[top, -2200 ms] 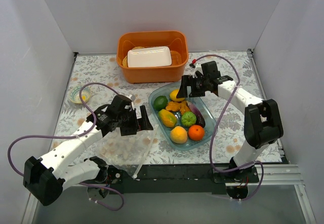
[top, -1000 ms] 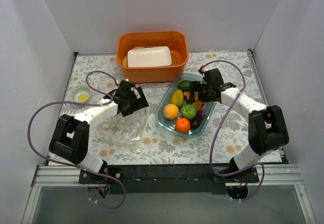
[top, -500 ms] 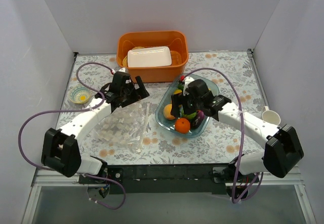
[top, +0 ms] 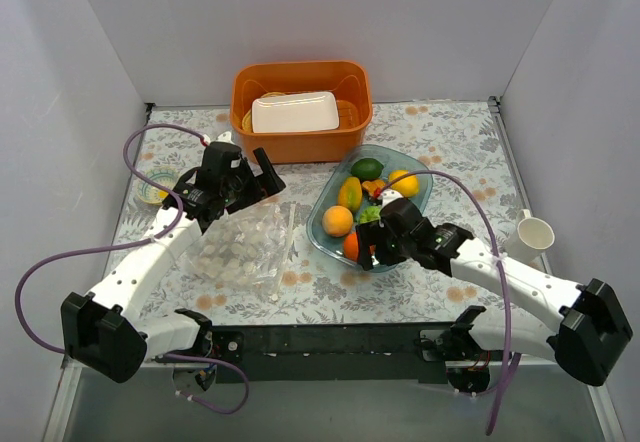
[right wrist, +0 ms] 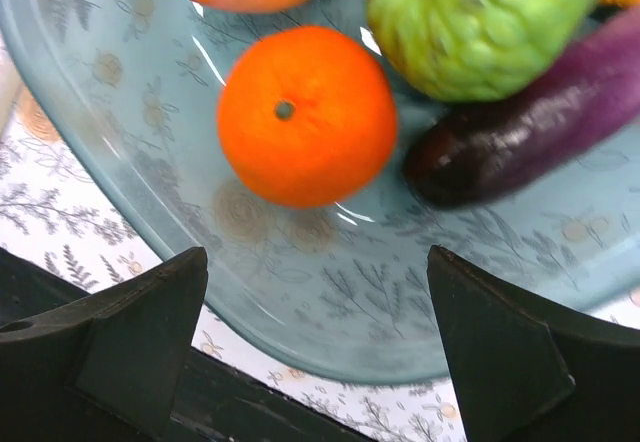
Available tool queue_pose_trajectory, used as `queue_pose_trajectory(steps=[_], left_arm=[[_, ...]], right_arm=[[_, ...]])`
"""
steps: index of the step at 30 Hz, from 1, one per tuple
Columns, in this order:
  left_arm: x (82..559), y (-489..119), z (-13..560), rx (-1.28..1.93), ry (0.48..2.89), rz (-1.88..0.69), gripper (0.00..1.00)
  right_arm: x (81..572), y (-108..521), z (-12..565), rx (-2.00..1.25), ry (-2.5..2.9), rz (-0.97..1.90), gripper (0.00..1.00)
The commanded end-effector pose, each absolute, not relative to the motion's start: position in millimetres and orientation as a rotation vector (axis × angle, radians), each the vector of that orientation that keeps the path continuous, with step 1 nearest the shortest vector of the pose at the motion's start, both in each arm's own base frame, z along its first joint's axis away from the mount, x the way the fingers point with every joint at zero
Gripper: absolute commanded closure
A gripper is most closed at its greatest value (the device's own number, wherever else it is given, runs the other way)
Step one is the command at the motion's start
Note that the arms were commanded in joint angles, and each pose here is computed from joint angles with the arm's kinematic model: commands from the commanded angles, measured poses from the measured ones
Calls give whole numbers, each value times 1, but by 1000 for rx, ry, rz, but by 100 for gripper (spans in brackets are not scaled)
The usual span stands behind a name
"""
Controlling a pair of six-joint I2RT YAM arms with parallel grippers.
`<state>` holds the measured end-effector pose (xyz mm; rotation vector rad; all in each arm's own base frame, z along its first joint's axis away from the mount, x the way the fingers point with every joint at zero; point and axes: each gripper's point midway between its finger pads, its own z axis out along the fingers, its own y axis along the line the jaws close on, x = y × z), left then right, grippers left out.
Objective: Place the food in the zip-top bag and seal the zipper
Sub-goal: Adjust the zipper food storage bag at the center of the board.
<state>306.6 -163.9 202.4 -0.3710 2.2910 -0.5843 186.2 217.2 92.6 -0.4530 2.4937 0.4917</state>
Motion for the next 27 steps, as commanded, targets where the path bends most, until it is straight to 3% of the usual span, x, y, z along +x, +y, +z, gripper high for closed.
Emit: queue_pose_trajectory(steps=[1,12,21,27], left_arm=[[303,-157,216,-372,2267,-573,2],[299,-159,204,-352,2309,-571,2],[297,-172,185,-298,2376,-620,2],[259,-184,153,-250,2474,-658,2]], right_arm=[[176,187,86,-378,2527,367,2],[167,145,75,-295,2567,162,2],[179,169,116,-349,2447,319,2],[193,176,152,-282,2347,368,2]])
